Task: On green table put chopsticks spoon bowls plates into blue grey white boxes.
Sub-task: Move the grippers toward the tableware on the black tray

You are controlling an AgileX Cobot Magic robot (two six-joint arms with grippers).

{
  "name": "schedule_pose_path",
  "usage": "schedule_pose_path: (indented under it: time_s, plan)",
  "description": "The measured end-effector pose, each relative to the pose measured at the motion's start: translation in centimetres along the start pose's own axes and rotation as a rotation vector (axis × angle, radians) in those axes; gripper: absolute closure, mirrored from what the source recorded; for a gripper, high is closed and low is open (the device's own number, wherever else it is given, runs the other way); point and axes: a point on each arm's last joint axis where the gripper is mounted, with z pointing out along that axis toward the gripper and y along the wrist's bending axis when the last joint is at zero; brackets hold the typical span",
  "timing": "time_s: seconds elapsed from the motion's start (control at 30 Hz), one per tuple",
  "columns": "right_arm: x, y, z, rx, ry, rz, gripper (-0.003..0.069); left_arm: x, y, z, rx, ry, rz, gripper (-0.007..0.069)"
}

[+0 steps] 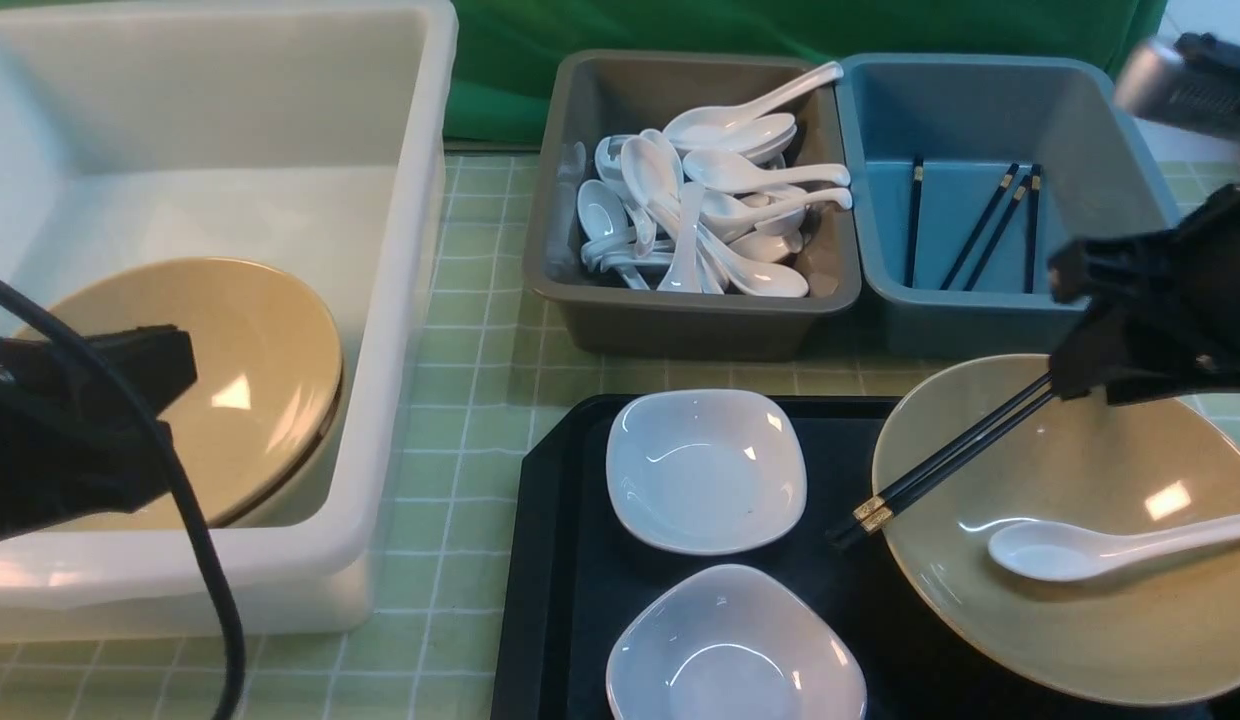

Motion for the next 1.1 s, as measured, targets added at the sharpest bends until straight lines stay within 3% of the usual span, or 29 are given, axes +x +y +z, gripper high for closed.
schedule_pose_path:
  time_s: [0.17, 0.37, 0.8, 1.1]
  plan:
    - [-1.4, 0.0, 2.9, 0.027, 0.019, 0.318, 0.0365, 0.0, 0.0, 0.0, 0.000, 0.001, -0.001, 0.0627]
    - [-2.0, 0.1, 4.7, 0.036, 0.017, 0.550, 0.0361, 0.0, 0.0, 0.0, 0.000, 0.001, 0.001, 0.0627]
    - [-2.3, -0.4, 8.5, 0.130, 0.097, 0.641, 0.0361, 0.0, 0.0, 0.0, 0.000, 0.002, 0.000, 0.0627]
    - [-2.6, -0.3, 10.1, 0.131, 0.092, 0.639, 0.0361, 0.0, 0.0, 0.0, 0.002, 0.002, -0.002, 0.0627]
